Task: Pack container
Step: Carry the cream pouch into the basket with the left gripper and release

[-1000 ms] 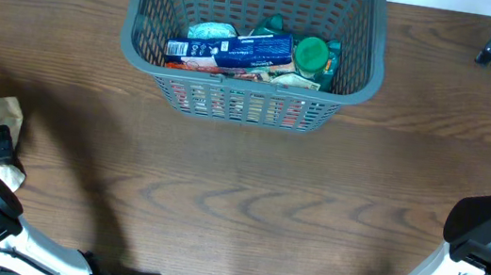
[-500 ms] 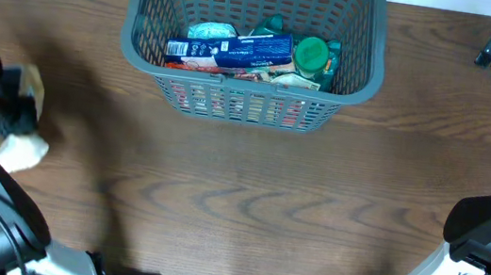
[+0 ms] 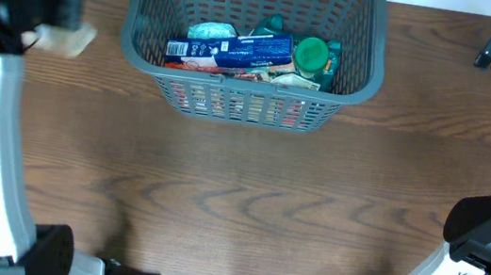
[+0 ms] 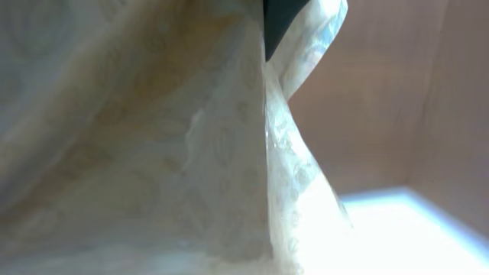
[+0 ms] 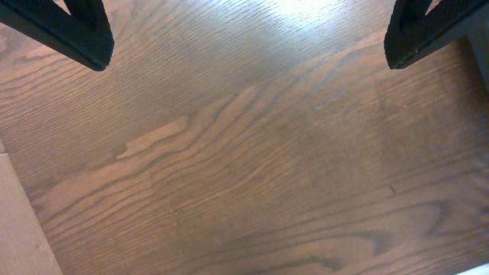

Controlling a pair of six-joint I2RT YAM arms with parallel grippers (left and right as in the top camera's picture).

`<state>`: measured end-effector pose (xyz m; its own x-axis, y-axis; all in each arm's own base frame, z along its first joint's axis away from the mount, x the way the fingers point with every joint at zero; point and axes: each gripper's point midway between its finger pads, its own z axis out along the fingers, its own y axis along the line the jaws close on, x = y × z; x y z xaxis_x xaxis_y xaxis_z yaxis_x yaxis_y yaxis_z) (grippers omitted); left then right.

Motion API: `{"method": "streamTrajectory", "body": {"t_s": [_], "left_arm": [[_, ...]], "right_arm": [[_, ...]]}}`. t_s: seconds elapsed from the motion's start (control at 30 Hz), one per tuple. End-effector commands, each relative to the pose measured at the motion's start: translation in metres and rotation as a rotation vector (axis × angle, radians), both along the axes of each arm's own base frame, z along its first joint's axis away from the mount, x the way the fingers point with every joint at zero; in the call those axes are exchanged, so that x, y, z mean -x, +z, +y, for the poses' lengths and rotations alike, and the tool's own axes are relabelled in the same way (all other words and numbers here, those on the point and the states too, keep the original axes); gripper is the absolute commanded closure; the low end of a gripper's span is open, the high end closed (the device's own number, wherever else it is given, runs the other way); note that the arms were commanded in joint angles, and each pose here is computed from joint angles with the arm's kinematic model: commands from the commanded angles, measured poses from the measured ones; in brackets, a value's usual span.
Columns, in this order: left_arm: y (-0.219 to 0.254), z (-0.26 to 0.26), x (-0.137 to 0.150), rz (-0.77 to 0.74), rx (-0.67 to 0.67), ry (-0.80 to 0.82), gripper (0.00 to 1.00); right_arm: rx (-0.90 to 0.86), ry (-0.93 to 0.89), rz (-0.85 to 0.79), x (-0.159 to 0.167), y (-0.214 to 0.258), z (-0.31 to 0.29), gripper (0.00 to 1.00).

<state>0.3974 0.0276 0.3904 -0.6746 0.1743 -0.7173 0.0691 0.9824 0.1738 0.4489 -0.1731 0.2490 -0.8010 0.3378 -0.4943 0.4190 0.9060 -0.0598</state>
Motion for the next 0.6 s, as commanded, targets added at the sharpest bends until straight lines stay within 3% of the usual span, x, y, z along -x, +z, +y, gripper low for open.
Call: {"method": "streamTrajectory", "body": {"t_s": [0.0, 0.23, 0.4, 0.57], "left_arm": [[0.028, -0.052, -0.009, -0.106, -0.141, -0.254, 0.94], [0.02, -0.147, -0.055, -0.216, -0.287, -0.591, 0.94], [-0.049, -0.196, -0.089, -0.12, -0.43, -0.82, 0.94], [-0.129, -0.216, -0.11, 0.039, -0.428, -0.89, 0.94]], "right_arm": [[0.006, 0.02, 0.002, -0.001, 0.001, 0.003, 0.01], [0.006, 0.02, 0.002, 0.0, 0.001, 0.003, 0.01], [0.006, 0.02, 0.002, 0.0, 0.001, 0.003, 0.01], [0.0, 0.02, 0.02, 0.003, -0.001, 0.004, 0.01]]}}
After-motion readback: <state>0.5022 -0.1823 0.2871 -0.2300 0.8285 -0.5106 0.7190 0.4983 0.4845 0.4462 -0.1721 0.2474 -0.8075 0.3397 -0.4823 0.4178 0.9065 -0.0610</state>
